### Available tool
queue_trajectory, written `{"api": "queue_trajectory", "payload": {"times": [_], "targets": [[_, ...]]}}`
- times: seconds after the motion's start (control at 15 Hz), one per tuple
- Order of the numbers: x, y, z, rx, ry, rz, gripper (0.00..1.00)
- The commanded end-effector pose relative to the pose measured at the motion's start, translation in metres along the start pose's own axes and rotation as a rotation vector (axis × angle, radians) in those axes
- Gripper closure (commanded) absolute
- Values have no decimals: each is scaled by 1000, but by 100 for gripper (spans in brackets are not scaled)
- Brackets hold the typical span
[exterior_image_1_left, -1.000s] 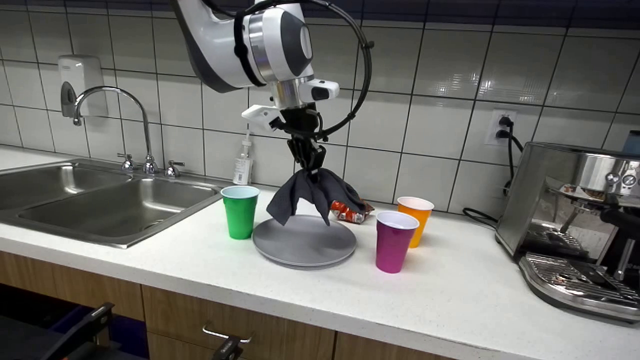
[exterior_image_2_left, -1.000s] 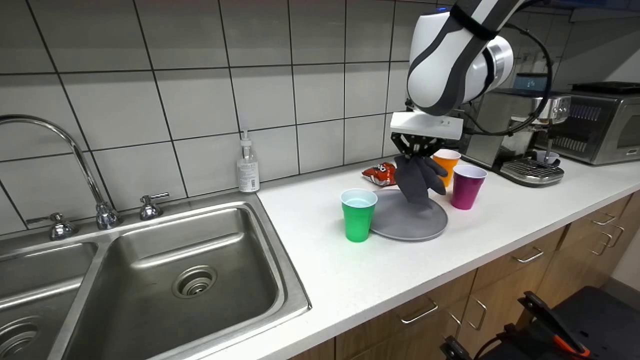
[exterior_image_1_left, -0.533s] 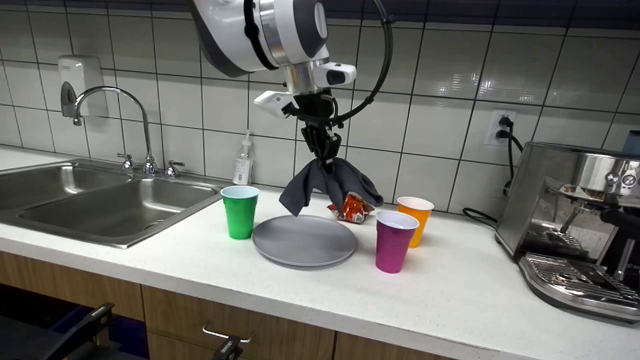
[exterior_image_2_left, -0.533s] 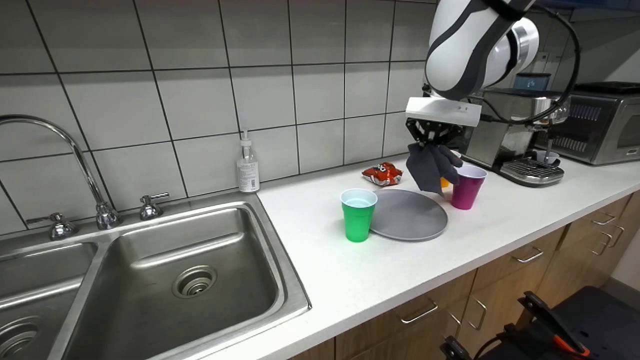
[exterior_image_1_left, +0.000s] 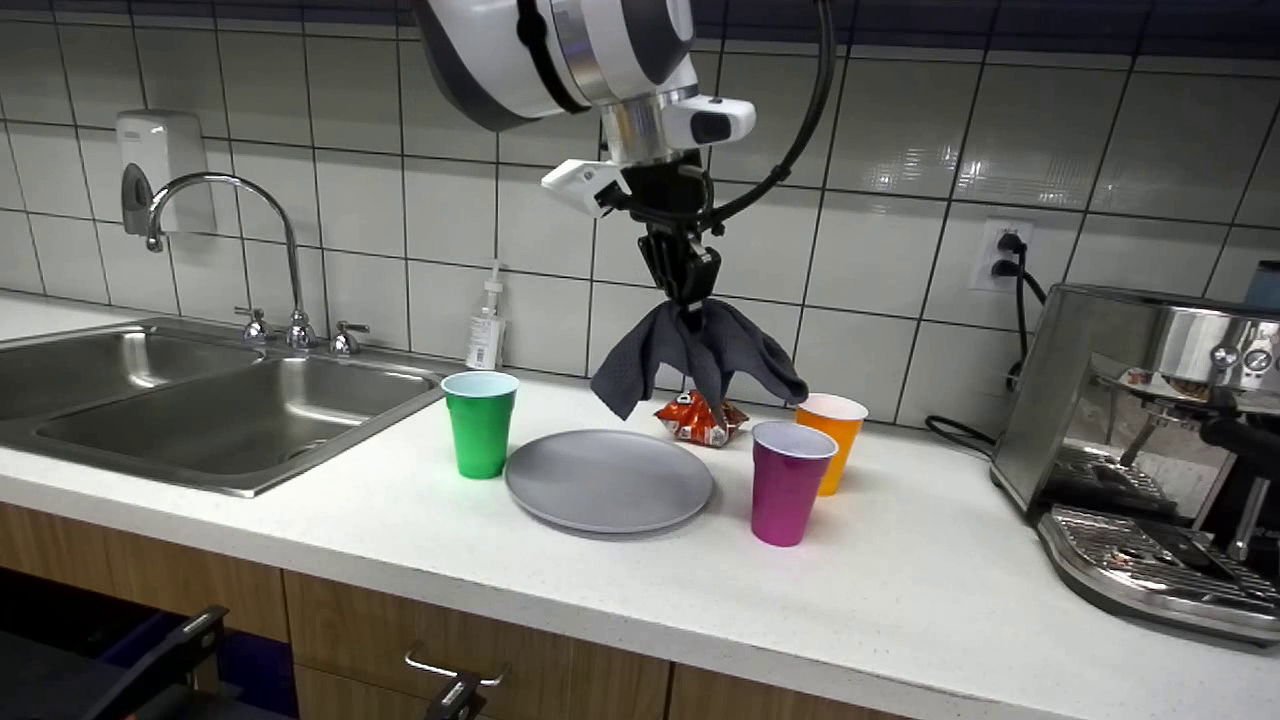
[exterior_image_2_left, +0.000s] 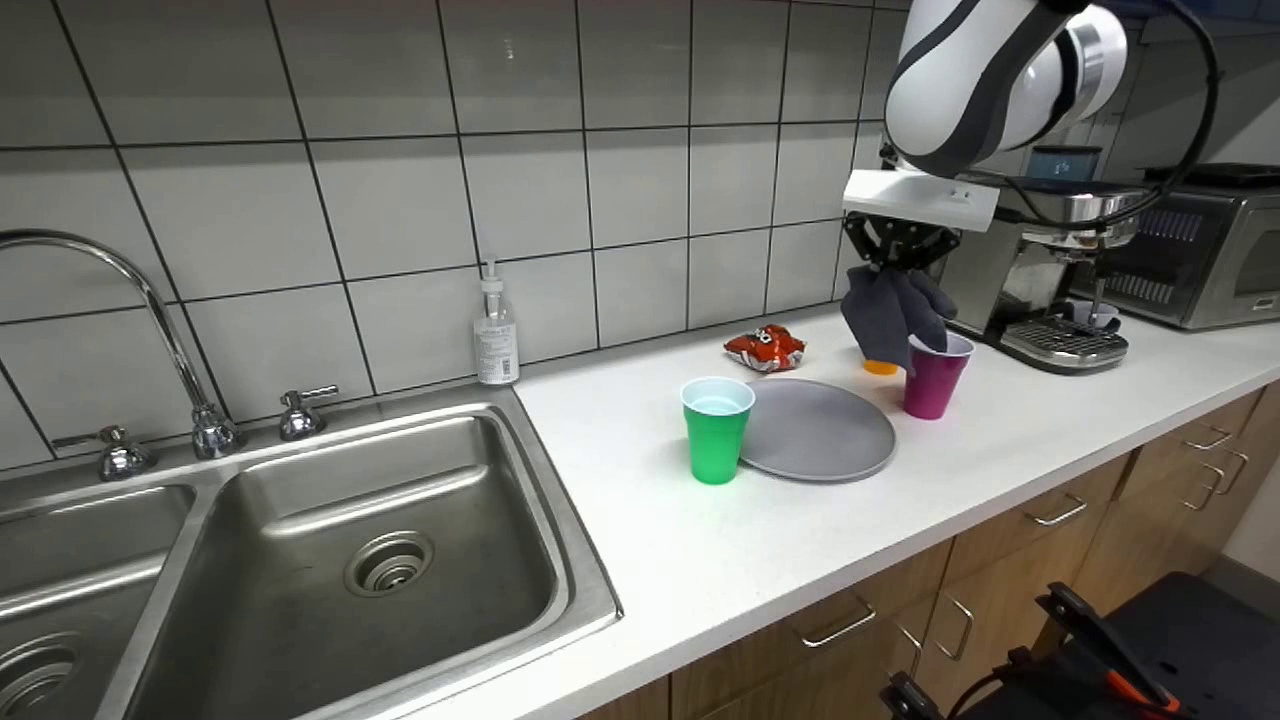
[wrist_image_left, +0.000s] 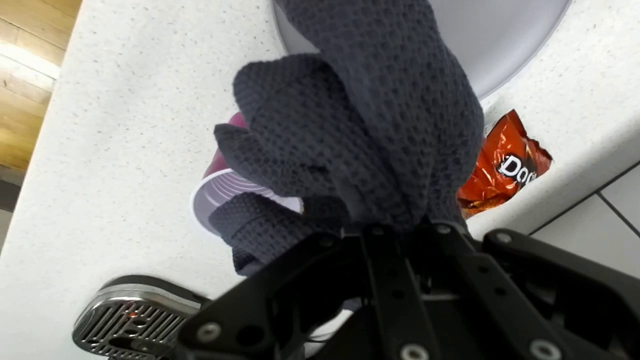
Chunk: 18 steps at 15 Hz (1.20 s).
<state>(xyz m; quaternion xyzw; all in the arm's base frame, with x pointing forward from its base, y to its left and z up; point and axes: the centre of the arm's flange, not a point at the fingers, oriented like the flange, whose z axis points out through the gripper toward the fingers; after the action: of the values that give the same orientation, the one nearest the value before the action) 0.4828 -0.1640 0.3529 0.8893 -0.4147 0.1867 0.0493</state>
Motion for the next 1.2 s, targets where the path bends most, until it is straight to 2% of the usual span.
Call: {"api": "queue_trajectory", "payload": {"times": [0.0,0.67,1.13], "targets": [[8,18,-19,-12,16,40,97],[43,77,-17,-49,34,148,97],[58,111,2,-97,4,188,97]]}}
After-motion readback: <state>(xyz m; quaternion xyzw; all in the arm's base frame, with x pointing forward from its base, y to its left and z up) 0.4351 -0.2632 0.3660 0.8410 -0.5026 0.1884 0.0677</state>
